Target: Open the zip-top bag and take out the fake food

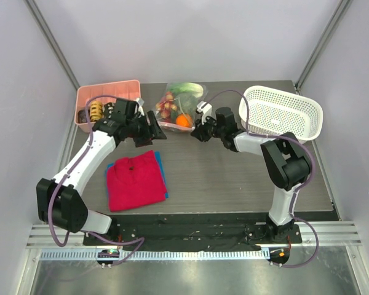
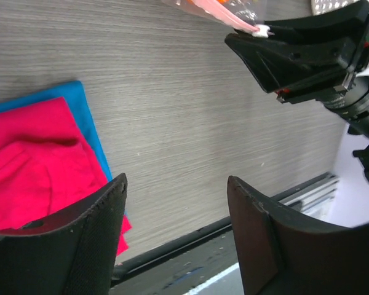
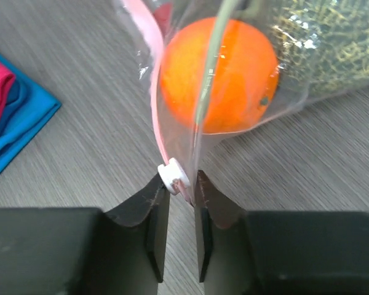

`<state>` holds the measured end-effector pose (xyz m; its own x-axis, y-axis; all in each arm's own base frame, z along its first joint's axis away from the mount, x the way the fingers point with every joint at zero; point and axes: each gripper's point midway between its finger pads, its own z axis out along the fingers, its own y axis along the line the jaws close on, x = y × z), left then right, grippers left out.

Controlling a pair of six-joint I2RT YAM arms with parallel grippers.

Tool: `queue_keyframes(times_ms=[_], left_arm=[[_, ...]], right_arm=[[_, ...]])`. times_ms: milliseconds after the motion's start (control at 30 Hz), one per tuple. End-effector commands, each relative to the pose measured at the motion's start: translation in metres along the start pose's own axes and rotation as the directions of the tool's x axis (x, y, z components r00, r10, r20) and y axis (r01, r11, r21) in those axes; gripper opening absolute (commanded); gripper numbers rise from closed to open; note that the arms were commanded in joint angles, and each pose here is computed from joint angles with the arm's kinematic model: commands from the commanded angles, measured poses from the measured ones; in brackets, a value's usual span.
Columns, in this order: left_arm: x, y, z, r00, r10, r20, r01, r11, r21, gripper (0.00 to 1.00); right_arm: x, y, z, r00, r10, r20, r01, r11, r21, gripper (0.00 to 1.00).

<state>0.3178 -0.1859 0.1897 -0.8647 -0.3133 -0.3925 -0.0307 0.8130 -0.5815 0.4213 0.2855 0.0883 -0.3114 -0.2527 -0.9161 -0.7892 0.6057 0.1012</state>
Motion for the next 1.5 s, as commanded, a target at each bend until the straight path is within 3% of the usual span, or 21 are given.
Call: queue_keyframes(times_ms=[0, 67, 167, 267, 300, 333, 467, 567, 700, 800, 967, 1367, 1467], left_arm=[[-0.012, -0.022, -0.009, 0.981, 0.180, 0.076, -0.181, 0.984, -0.002, 0.68], [-0.011, -0.034, -0.005, 0.961, 0.254, 0.106, -0.254, 0.967, -0.012, 0.70], [-0.019, -0.041, -0.004, 0.898, 0.406, 0.170, -0.401, 0.914, -0.068, 0.70], [-0.034, -0.049, -0.004, 0.781, 0.562, 0.271, -0.567, 0.821, -0.069, 0.71], [-0.039, -0.054, -0.005, 0.709, 0.637, 0.303, -0.649, 0.757, -0.073, 0.71], [-0.042, -0.060, -0.005, 0.666, 0.670, 0.327, -0.692, 0.719, -0.064, 0.71], [-0.049, -0.084, 0.007, 0.495, 0.756, 0.428, -0.830, 0.557, -0.022, 0.71], [-0.054, -0.099, 0.027, 0.423, 0.786, 0.452, -0.883, 0.468, 0.013, 0.69], [-0.061, -0.131, 0.038, 0.346, 0.816, 0.463, -0.935, 0.339, 0.102, 0.55], [-0.059, -0.132, 0.044, 0.329, 0.850, 0.413, -0.944, 0.296, 0.143, 0.42], [-0.035, -0.142, 0.040, 0.330, 0.830, 0.449, -0.937, 0.230, 0.263, 0.35], [-0.025, -0.170, 0.027, 0.340, 0.750, 0.568, -0.924, 0.154, 0.350, 0.36], [-0.019, -0.169, 0.032, 0.350, 0.759, 0.549, -0.911, 0.139, 0.388, 0.34]], right_arm=[[-0.055, 0.009, -0.005, 0.988, -0.104, 0.113, 0.106, 0.994, -0.011, 0.11], [-0.067, 0.008, -0.008, 0.986, -0.116, 0.122, 0.117, 0.993, -0.001, 0.01], [-0.081, 0.011, -0.023, 0.987, -0.120, 0.106, 0.119, 0.993, 0.018, 0.01], [-0.091, 0.024, -0.050, 0.986, -0.137, 0.092, 0.137, 0.991, 0.009, 0.01], [-0.095, 0.029, -0.056, 0.984, -0.146, 0.099, 0.148, 0.989, -0.010, 0.01], [-0.100, 0.033, -0.060, 0.983, -0.155, 0.101, 0.159, 0.987, -0.023, 0.01], [-0.113, 0.051, -0.078, 0.976, -0.193, 0.103, 0.203, 0.974, -0.098, 0.01], [-0.118, 0.063, -0.086, 0.975, -0.198, 0.100, 0.212, 0.965, -0.156, 0.01], [-0.119, 0.069, -0.091, 0.967, -0.236, 0.099, 0.251, 0.948, -0.194, 0.01], [-0.122, 0.069, -0.092, 0.960, -0.266, 0.090, 0.279, 0.938, -0.205, 0.01], [-0.133, 0.064, -0.093, 0.958, -0.269, 0.102, 0.285, 0.937, -0.201, 0.01], [-0.143, 0.056, -0.087, 0.961, -0.253, 0.111, 0.272, 0.939, -0.211, 0.01], [-0.143, 0.055, -0.087, 0.962, -0.247, 0.112, 0.267, 0.939, -0.216, 0.01]])
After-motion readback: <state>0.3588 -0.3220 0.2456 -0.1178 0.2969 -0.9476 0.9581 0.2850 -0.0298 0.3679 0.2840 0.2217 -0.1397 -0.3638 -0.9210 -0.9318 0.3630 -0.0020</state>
